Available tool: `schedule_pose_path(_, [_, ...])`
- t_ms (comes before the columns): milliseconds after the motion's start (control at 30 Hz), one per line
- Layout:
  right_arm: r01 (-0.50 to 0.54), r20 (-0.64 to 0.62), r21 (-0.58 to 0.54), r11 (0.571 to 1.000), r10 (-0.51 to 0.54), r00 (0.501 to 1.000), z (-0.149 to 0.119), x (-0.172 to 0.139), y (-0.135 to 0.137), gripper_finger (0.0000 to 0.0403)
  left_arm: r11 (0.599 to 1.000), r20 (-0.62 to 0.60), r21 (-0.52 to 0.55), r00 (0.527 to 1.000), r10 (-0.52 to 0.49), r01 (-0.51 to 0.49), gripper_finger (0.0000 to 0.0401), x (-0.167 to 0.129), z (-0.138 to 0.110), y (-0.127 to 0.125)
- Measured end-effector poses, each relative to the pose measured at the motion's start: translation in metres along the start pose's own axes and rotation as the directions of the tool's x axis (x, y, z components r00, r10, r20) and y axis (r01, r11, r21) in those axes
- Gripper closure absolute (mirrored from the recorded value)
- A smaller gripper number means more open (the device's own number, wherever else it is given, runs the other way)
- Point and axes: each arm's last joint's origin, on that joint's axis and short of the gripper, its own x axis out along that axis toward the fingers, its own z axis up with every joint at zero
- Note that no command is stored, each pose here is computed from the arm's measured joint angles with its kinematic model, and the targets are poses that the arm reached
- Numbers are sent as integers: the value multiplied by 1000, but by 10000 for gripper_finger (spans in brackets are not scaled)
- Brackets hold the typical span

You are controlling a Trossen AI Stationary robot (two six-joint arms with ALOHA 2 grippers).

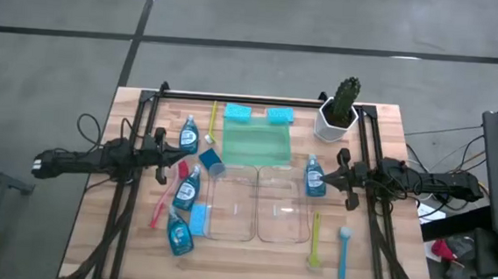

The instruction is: Pick & Place Kitchen Sink Supplies

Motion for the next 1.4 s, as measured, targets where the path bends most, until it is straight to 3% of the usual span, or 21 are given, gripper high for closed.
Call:
schedule_pose_path(200, [0,1,-4,1000,0,1000,0,0,0,394,1000,0,0,1000,0,0,401,0,0,0])
schedule_pose_path(300, [27,2,123,992,-28,1000,0,0,-1,394,1000,0,0,1000,0,0,401,0,0,0])
schedule_pose_path(367, [56,10,272,961,-61,998,1,0,-2,394,1000,0,0,1000,0,0,401,0,0,0])
schedule_pose_path(467, [25,42,526,850,-55,998,4,0,-1,394,1000,0,0,1000,0,0,401,0,0,0])
schedule_pose_path(567, [17,41,694,719,-63,997,4,0,-2,394,1000,0,0,1000,0,0,401,0,0,0])
schedule_pose_path(700, [20,75,822,569,-143,987,7,-1,-4,394,1000,0,0,1000,0,0,401,0,0,0])
schedule_pose_path(800, [41,69,854,519,-191,979,6,0,-5,394,1000,0,0,1000,0,0,401,0,0,0])
schedule_pose_path(833, [52,64,877,478,-223,973,5,0,-6,394,1000,0,0,1000,-1,1,401,0,0,0])
schedule_pose_path(933, [19,76,958,288,-316,946,6,0,-9,394,1000,0,0,1000,0,0,401,0,0,0])
schedule_pose_path(967, [-6,95,965,264,-326,941,8,1,-9,392,1000,0,0,1000,0,0,401,0,0,0])
schedule_pose_path(1100, [0,78,974,229,-331,940,15,3,-9,374,1000,0,0,1000,0,0,401,0,0,0])
schedule_pose_path(1267, [76,21,961,265,-344,939,29,13,-8,334,1000,1,0,1000,0,0,401,0,0,0])
schedule_pose_path(1400, [155,-50,953,260,-372,927,30,23,-10,294,1000,0,0,1000,0,0,401,0,0,0])
